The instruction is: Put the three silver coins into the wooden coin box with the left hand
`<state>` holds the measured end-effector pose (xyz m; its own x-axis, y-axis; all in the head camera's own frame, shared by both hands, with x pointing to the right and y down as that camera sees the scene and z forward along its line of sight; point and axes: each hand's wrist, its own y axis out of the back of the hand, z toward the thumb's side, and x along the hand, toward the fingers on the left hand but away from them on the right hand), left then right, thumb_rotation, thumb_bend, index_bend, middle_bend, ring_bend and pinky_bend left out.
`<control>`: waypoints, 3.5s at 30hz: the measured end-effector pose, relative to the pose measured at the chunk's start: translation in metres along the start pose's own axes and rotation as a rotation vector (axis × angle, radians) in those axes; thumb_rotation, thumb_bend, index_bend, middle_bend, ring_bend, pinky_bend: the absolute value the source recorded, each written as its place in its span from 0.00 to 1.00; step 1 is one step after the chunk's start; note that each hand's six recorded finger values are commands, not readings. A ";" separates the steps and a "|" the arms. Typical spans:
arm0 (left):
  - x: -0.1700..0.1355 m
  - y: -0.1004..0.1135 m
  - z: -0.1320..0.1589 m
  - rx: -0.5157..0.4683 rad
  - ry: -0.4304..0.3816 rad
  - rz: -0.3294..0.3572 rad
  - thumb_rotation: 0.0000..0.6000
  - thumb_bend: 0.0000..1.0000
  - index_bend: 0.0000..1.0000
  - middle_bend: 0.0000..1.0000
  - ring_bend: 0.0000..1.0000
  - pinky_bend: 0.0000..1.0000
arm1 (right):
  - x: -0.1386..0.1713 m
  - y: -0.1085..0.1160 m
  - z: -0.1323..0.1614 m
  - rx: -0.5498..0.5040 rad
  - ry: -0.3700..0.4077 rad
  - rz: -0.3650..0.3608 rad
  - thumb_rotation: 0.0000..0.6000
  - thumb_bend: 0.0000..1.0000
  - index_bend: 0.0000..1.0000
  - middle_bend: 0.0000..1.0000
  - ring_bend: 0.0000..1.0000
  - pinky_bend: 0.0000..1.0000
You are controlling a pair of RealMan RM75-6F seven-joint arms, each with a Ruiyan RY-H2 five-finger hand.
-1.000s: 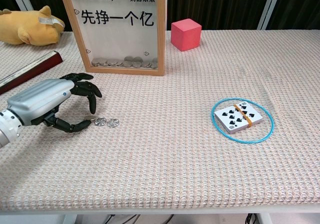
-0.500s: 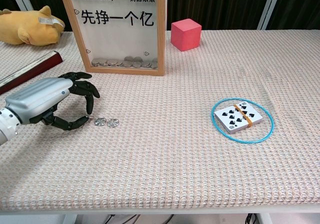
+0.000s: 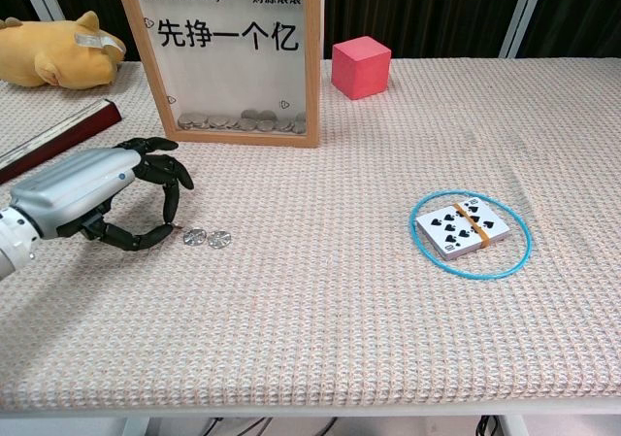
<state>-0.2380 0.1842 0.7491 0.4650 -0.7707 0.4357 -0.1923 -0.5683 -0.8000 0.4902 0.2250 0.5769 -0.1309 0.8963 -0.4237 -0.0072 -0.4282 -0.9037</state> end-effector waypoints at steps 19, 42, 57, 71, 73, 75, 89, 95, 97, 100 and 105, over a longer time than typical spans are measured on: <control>-0.008 0.071 0.010 -0.074 -0.034 0.138 1.00 0.57 0.62 0.30 0.04 0.00 | -0.001 0.009 0.001 -0.009 0.007 -0.032 1.00 0.28 0.00 0.00 0.00 0.00; 0.087 0.261 0.035 0.047 0.037 0.194 1.00 0.58 0.63 0.33 0.05 0.02 | -0.004 0.007 0.020 -0.004 0.048 -0.018 1.00 0.25 0.00 0.00 0.00 0.00; 0.157 0.254 0.029 -0.039 0.154 0.012 1.00 0.58 0.63 0.33 0.05 0.01 | -0.005 0.005 0.008 -0.022 0.021 -0.016 1.00 0.25 0.00 0.00 0.00 0.00; 0.158 0.239 0.025 -0.063 0.150 -0.033 1.00 0.58 0.64 0.33 0.05 0.01 | -0.005 0.004 0.006 -0.025 0.015 -0.020 1.00 0.26 0.00 0.00 0.00 0.00; 0.158 0.238 0.024 -0.058 0.150 -0.035 1.00 0.58 0.63 0.33 0.05 0.01 | -0.006 0.003 0.006 -0.024 0.013 -0.017 1.00 0.26 0.00 0.00 0.00 0.00; 0.159 0.237 0.023 -0.052 0.150 -0.035 1.00 0.58 0.58 0.33 0.05 0.01 | -0.006 0.003 0.006 -0.023 0.013 -0.015 1.00 0.27 0.00 0.00 0.00 0.00; 0.156 0.244 0.033 -0.030 0.090 0.042 1.00 0.18 0.11 0.27 0.05 0.01 | -0.007 0.005 0.004 -0.026 0.004 -0.028 1.00 0.28 0.00 0.00 0.00 0.00; 0.126 0.241 0.057 0.033 -0.035 0.127 1.00 0.04 0.20 0.26 0.08 0.07 | -0.009 0.007 -0.001 -0.031 -0.009 -0.034 1.00 0.28 0.00 0.00 0.00 0.00; 0.110 0.237 0.064 0.067 -0.088 0.162 1.00 0.03 0.24 0.27 0.08 0.07 | -0.012 0.009 -0.003 -0.031 -0.013 -0.038 1.00 0.28 0.00 0.00 0.00 0.00; 0.076 0.221 0.073 0.112 -0.179 0.203 1.00 0.03 0.23 0.27 0.08 0.07 | -0.013 0.012 -0.002 -0.030 -0.006 -0.047 1.00 0.28 0.00 0.00 0.00 0.00; 0.004 0.165 0.062 0.127 -0.238 0.175 1.00 0.03 0.25 0.27 0.08 0.09 | -0.011 0.012 0.003 -0.030 0.007 -0.047 1.00 0.28 0.00 0.00 0.00 0.00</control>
<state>-0.2140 0.1054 0.5934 0.6259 -0.7564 0.1901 -0.1846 -0.3805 -0.9062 0.4885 0.2095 0.5705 -0.1240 0.9162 -0.3810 0.0162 -0.3820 -0.9240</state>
